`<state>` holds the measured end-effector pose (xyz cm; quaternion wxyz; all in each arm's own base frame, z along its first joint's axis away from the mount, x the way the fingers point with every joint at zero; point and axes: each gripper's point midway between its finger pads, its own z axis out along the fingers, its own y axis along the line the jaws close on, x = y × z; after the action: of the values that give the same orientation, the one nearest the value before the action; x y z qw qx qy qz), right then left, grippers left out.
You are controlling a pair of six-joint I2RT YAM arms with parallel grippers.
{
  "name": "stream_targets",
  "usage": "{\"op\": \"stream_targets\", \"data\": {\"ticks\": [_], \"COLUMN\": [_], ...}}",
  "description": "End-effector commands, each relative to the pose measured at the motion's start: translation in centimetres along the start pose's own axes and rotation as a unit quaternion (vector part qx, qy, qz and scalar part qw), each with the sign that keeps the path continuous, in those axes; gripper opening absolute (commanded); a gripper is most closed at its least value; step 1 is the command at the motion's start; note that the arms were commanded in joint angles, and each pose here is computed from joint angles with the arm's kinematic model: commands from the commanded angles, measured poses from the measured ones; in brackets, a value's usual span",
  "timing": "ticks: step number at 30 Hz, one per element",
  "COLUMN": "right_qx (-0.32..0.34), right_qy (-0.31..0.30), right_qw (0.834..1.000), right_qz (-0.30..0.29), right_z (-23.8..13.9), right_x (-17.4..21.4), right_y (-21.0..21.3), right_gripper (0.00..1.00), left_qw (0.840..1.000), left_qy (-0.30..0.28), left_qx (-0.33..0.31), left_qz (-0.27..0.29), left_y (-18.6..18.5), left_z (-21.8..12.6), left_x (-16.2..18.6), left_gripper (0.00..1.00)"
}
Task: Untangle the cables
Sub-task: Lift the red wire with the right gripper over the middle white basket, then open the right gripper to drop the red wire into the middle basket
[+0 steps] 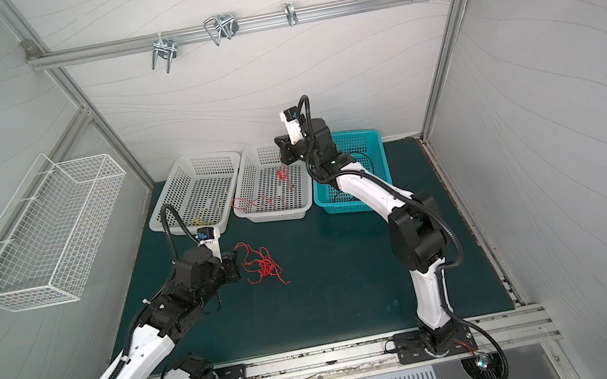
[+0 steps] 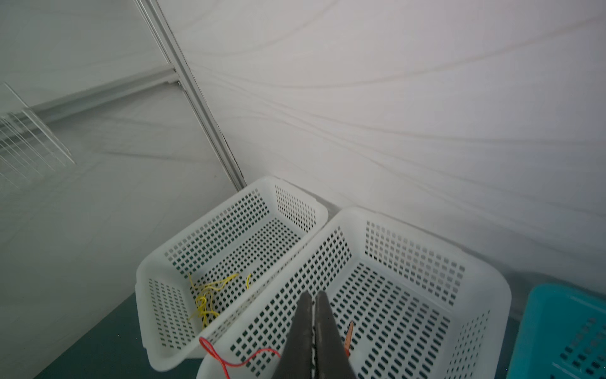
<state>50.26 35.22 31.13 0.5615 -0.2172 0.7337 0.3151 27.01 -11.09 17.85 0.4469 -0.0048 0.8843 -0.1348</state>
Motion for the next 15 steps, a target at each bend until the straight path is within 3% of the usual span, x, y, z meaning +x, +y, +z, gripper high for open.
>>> {"op": "stream_targets", "data": {"ticks": [1, 6, 10, 13, 15], "right_qx": [-0.004, -0.002, -0.005, -0.027, -0.041], "right_qy": [0.037, 0.105, 0.124, 0.132, 0.132], "right_qw": [0.999, 0.994, 0.992, 0.991, 0.99], "right_qz": [0.019, 0.026, 0.031, 0.027, 0.02], "right_z": [0.6, 0.7, -0.1, -0.9, -1.7], "right_x": [3.4, 8.4, 9.9, 10.2, 9.8], "right_y": [-0.3, -0.4, -0.2, 0.7, 1.5], "right_gripper": [0.0, 0.0, 0.0, 0.1, 0.26], "left_qw": [0.999, 0.998, 0.998, 0.997, 0.996], "left_qy": [-0.039, -0.052, -0.056, -0.052, -0.052], "left_qx": [0.015, 0.029, 0.039, 0.05, 0.068], "left_qz": [-0.011, -0.011, -0.01, -0.011, -0.012], "left_y": [-0.8, -1.4, -1.9, -2.4, -3.1], "left_z": [-0.6, -0.4, -0.3, -0.2, -0.5], "left_x": [-2.4, -3.0, -3.4, -3.7, -3.8], "left_gripper": [0.0, 0.0, 0.0, 0.0, 0.0]}}
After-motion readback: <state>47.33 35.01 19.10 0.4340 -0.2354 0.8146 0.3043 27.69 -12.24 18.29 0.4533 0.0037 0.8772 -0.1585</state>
